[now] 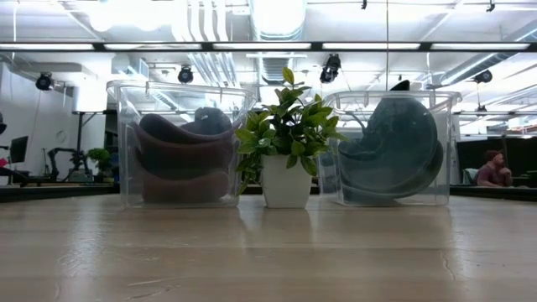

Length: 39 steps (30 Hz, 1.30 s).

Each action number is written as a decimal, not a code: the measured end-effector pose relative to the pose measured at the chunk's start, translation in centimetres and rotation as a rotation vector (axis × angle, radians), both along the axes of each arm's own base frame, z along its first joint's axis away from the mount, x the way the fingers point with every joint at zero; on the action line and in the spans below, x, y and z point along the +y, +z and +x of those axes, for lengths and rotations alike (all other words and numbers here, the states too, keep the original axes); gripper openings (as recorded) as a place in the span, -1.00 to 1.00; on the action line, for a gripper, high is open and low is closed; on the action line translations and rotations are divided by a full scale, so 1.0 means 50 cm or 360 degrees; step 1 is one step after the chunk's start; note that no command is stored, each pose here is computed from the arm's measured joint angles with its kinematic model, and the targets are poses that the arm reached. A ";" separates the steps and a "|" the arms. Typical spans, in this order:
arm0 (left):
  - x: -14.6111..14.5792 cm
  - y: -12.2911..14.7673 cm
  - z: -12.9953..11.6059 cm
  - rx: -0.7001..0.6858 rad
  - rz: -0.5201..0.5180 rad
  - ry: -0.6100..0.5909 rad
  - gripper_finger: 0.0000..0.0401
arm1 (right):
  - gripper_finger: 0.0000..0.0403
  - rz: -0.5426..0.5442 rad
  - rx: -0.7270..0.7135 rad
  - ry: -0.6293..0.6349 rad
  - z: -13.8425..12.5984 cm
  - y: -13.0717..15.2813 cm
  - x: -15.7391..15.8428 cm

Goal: Pick & Place hat
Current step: Return to home position

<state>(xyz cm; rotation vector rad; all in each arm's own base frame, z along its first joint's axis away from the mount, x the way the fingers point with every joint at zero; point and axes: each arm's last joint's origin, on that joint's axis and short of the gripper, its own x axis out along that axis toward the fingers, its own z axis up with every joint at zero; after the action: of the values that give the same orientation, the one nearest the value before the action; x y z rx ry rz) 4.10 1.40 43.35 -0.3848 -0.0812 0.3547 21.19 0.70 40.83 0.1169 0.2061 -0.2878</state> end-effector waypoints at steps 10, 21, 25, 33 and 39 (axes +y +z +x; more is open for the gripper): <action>-0.005 -0.087 0.006 0.0364 0.0229 -0.0214 -1.00 | -0.96 0.0025 0.0084 -0.0070 -0.102 -0.144 -0.010; 0.000 -0.206 0.048 0.0139 0.0298 -0.0347 -1.00 | -0.96 0.0024 -0.0218 0.0226 -0.137 -0.286 -0.003; -0.001 -0.248 0.049 0.0008 0.0337 -0.0381 -1.00 | -0.96 0.0036 -0.0396 0.0265 -0.151 -0.318 -0.003; -0.013 -0.338 0.044 -0.0123 0.0314 -0.0641 -1.00 | -0.96 -0.0003 -0.0577 0.0437 -0.190 -0.371 0.001; -0.010 -0.368 0.049 -0.0121 0.0298 -0.0622 -1.00 | -0.96 -0.0001 -0.0654 0.0486 -0.211 -0.399 0.001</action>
<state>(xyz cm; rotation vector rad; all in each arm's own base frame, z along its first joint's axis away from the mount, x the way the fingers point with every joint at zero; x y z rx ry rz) 6.54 0.88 24.93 -0.2209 -0.1102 -0.0540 10.66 0.73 20.90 0.1393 -0.1844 0.0434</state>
